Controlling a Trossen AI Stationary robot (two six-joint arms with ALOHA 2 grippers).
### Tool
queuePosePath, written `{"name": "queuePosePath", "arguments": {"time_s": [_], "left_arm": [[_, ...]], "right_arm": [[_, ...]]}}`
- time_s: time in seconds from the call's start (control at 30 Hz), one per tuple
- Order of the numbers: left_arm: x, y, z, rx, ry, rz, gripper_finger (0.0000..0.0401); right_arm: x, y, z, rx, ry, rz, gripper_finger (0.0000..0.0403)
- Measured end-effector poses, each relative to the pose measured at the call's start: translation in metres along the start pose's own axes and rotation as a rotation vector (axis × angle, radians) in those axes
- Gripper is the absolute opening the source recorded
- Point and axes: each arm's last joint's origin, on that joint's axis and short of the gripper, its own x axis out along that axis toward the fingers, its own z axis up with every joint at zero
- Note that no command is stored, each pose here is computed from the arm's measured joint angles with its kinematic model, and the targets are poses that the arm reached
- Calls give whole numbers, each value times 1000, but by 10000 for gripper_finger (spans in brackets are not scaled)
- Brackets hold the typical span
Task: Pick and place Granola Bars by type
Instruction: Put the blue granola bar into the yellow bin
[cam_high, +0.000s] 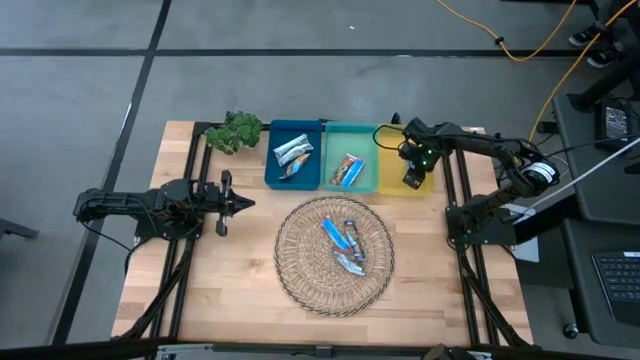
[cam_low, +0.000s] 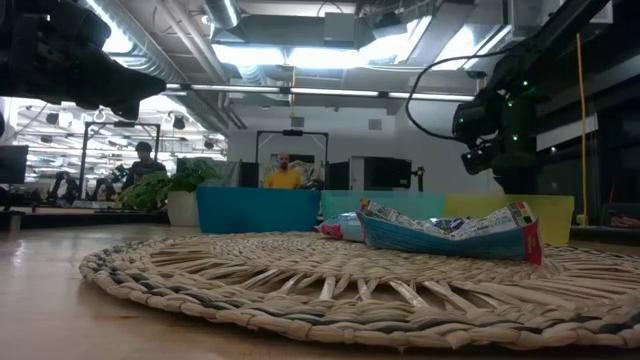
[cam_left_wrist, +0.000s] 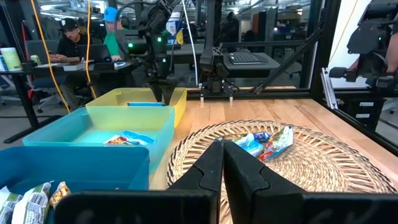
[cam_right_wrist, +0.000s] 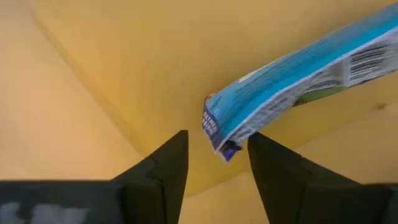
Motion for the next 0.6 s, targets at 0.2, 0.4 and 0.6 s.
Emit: {"name": "queuePosePath", "arguments": {"time_s": [0.2,0.4,0.6], "left_arm": [[0,0,0,0,0,0,5],[0,0,0,0,0,0,7],[0,0,0,0,0,0,6]], "right_arm": [[-27,-3,18,1,-49,-13,173],[-64,-1,38,-6,-128,-31,171],[-105,13,54,-66,-202,-20,171]]}}
